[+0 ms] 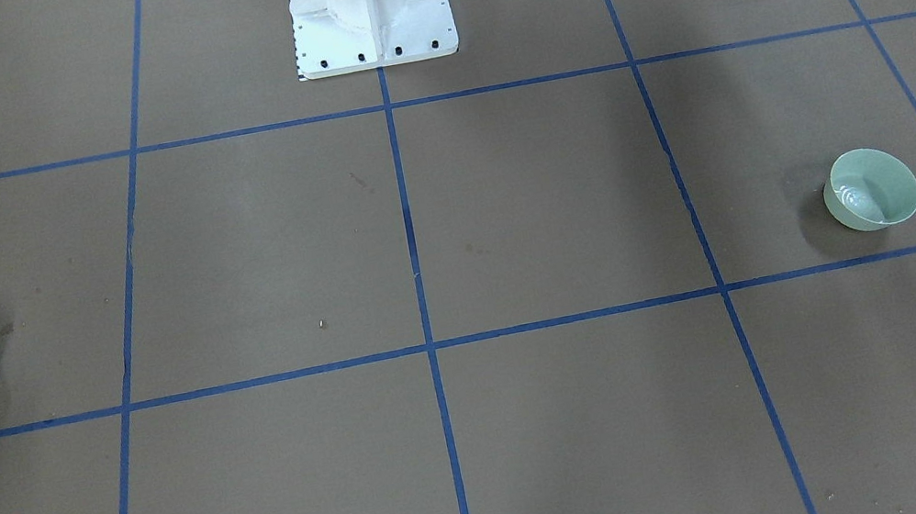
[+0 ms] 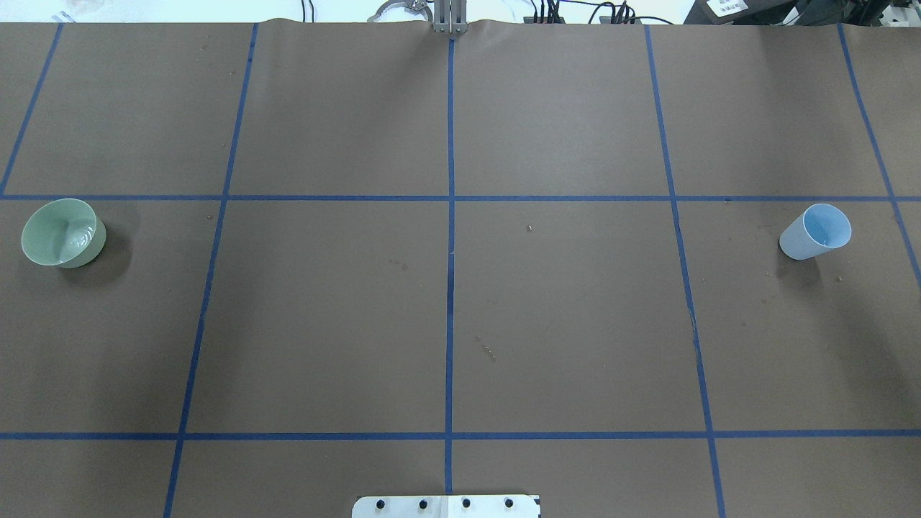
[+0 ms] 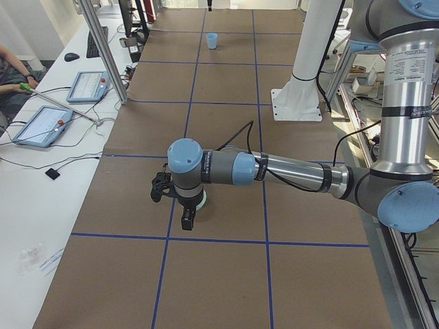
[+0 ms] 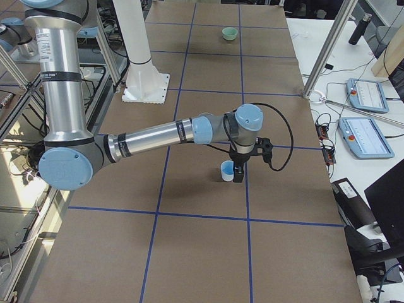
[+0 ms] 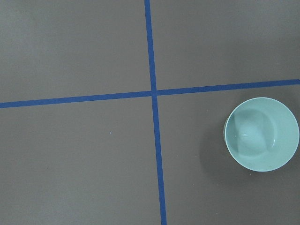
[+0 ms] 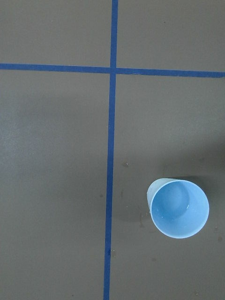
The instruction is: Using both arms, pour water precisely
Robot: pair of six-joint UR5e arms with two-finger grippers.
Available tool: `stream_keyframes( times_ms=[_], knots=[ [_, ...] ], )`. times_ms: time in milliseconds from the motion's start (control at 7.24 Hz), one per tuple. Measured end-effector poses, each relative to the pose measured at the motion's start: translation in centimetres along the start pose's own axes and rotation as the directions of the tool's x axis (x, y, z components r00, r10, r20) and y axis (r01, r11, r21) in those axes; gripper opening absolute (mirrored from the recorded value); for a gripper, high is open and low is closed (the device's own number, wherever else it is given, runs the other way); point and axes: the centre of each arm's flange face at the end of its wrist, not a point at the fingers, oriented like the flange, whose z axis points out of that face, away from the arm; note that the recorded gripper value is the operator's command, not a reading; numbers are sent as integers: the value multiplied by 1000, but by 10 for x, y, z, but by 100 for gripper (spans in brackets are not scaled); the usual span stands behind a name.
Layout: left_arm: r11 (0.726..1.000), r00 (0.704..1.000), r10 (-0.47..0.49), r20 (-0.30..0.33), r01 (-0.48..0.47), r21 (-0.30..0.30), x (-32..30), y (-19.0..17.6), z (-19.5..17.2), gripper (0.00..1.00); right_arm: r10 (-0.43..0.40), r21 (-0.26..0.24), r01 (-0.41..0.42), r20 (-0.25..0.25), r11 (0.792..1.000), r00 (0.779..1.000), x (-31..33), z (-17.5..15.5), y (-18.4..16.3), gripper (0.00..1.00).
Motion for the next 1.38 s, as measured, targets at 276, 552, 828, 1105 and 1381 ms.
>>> stream_keyframes(
  times_ms=[276,552,828,1105,1381],
  knots=[
    [1000,1000,8,-9,-8,-11,4,-2,6,100,-21,16,21,4,1000,1000,-1,-1,0,100],
    [999,999,41,-17,-42,-33,28,-10,30,99,-50,45,50,12,998,999,2,2,6,100],
    [997,998,53,-27,-54,-53,57,-31,78,100,-100,90,98,17,991,995,7,9,14,100],
    [997,999,20,-41,-23,-75,76,-46,135,100,-117,102,114,18,988,993,9,14,18,100],
    [996,999,-4,-51,-1,-95,91,-46,173,99,-120,103,117,22,988,993,8,15,18,100]
  ],
)
